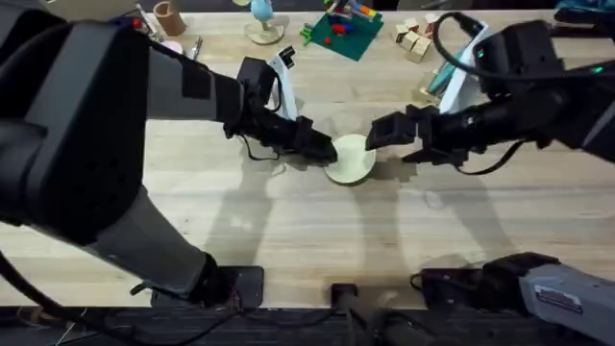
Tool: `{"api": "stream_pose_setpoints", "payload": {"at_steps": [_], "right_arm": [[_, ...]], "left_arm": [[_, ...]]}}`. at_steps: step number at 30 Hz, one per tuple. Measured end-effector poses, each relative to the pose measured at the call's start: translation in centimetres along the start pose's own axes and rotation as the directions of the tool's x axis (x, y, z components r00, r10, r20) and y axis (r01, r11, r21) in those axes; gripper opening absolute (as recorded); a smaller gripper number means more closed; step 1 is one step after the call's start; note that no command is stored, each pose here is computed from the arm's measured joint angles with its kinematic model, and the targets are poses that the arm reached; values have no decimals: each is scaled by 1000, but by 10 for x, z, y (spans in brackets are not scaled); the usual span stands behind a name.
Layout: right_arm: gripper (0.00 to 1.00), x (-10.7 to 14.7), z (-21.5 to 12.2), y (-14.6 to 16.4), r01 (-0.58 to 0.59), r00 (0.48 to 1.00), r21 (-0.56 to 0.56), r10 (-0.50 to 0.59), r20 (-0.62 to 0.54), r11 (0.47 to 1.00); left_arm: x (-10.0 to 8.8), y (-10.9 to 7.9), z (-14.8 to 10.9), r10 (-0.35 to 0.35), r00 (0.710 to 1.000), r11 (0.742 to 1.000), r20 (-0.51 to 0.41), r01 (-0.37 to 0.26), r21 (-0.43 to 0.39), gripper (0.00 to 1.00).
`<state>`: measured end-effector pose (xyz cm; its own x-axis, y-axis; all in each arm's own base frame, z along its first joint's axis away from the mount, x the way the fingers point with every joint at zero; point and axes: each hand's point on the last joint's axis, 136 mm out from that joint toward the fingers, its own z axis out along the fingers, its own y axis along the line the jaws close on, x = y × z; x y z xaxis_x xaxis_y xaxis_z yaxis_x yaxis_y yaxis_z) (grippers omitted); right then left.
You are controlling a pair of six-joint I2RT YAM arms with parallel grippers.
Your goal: Pick up the plates from the table one by one and place each into a slot on the dish rack.
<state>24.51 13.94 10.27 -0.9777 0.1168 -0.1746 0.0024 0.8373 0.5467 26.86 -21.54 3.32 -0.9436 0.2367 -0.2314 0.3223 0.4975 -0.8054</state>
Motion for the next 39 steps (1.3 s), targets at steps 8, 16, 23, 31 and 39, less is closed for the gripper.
{"api": "stream_pose_setpoints", "payload": {"at_steps": [8, 16, 23, 31, 39], "right_arm": [[995, 1, 19, 15, 12, 1000, -69, -10, 27, 998], [992, -1, 26, 21, -16, 999, -102, 21, 48, 995], [952, -2, 40, 23, -45, 998, -106, 48, 27, 993], [735, 1, 54, 24, -64, 998, -103, 64, -5, 993], [54, 1, 57, 15, -89, 996, -70, 89, 0, 994]], "left_arm": [[0, 0, 0, 0, 1000, 1000, 0, 0, 0, 43], [0, 0, 0, 0, 1000, 1000, 0, 0, 0, 41], [0, 0, 0, 0, 1000, 1000, 0, 0, 0, 41], [0, 0, 0, 0, 1000, 1000, 0, 0, 0, 41], [0, 1, -1, -5, 1000, 1000, 3, 5, 2, 42]]}}
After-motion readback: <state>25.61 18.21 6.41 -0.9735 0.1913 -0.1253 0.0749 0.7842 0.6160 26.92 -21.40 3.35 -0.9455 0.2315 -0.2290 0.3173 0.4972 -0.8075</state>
